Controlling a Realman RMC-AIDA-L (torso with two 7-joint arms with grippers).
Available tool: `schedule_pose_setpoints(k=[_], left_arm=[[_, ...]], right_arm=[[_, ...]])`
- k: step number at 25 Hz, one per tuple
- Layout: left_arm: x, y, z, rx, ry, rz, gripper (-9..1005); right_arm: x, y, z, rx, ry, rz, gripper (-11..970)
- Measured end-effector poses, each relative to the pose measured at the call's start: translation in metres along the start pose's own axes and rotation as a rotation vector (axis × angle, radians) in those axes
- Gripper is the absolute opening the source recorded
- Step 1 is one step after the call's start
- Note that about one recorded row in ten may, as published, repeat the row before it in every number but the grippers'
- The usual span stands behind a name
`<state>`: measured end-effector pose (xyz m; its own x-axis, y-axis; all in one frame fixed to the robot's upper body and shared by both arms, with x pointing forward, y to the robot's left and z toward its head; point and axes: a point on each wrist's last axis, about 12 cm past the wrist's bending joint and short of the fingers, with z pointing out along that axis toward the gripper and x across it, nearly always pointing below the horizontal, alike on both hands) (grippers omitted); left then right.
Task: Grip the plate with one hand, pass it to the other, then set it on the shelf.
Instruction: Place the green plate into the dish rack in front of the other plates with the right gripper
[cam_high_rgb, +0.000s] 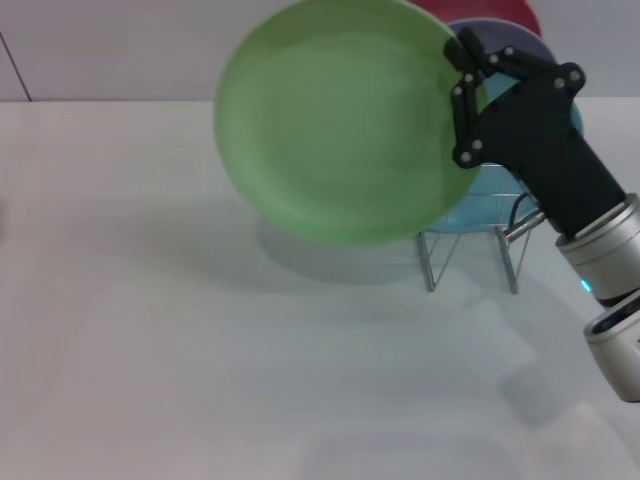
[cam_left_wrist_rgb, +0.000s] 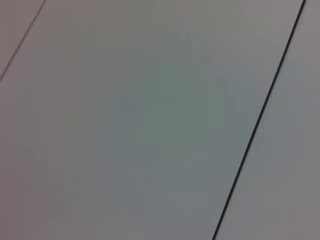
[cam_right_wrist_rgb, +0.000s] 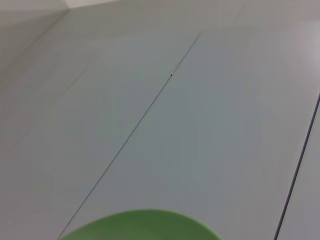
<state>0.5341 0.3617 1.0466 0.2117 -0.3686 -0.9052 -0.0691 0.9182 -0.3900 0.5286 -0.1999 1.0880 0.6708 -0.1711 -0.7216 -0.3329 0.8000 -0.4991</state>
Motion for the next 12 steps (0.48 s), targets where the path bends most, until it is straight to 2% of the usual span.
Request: schedule_pose_setpoints(k=[7, 12], left_arm=[[0.003, -0.005, 0.002, 0.007, 0.006, -0.013, 598], [0.006, -0.008, 0.001, 0.009, 0.012, -0.025, 598]], right_arm=[[0.002, -0.007, -0.006, -0.014, -0.007, -0.125, 29], [0.003, -0.017, -0.013, -0.012, -0.006, -0.164, 29]])
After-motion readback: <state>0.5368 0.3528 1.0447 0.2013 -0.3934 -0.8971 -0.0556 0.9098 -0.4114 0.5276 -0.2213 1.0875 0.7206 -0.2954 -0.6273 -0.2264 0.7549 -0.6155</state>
